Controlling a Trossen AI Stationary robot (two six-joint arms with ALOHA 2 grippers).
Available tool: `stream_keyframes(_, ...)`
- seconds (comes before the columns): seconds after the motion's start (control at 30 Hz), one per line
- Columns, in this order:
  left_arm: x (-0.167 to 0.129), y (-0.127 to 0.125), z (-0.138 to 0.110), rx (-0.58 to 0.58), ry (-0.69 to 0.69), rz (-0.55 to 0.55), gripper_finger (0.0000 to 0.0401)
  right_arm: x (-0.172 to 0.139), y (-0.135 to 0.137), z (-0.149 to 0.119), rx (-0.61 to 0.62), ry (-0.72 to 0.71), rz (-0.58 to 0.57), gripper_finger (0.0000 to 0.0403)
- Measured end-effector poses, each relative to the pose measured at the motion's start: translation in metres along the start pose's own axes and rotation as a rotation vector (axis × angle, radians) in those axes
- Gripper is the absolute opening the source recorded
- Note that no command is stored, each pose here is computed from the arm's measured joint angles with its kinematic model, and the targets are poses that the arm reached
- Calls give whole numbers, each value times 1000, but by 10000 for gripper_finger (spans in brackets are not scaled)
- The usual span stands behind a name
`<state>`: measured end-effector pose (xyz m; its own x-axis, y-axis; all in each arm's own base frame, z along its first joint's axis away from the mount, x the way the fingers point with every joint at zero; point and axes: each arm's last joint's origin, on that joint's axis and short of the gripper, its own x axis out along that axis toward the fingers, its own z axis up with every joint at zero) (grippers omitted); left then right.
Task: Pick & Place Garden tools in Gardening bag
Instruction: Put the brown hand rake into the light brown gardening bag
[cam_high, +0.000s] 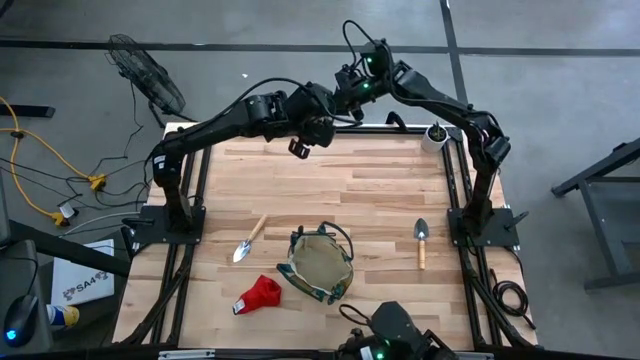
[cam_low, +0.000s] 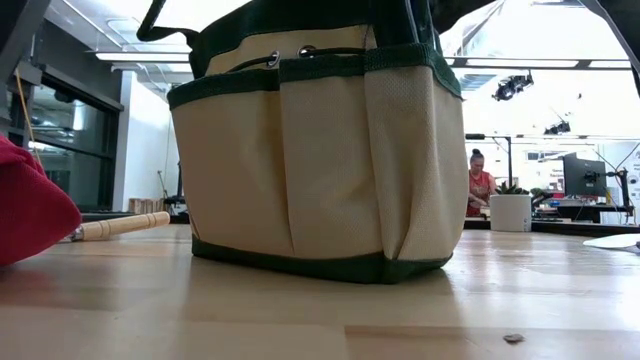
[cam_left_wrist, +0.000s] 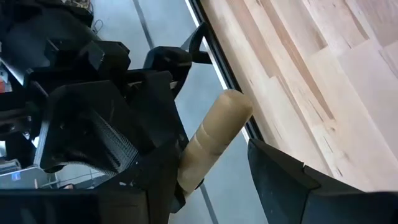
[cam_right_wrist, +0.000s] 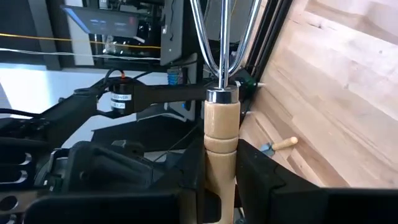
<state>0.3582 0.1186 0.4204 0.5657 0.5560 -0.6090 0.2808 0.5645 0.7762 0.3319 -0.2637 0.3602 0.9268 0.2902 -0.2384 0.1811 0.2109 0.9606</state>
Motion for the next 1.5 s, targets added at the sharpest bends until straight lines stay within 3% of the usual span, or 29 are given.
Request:
stream_keyframes(0.8,-3,6,9,17,-62,77,185,-5,5,3,-53,55,81,52)
stream_keyframes(0.9,-3,5,11,39,-65,79,167,-5,5,3,-59,72,91,52)
stream_keyframes(1.2,-6,4,16,75,-97,82,66,-8,9,7,-64,64,118,52)
stream_keyframes(1.5,-6,6,16,65,-102,103,65,-9,9,7,-88,60,122,52)
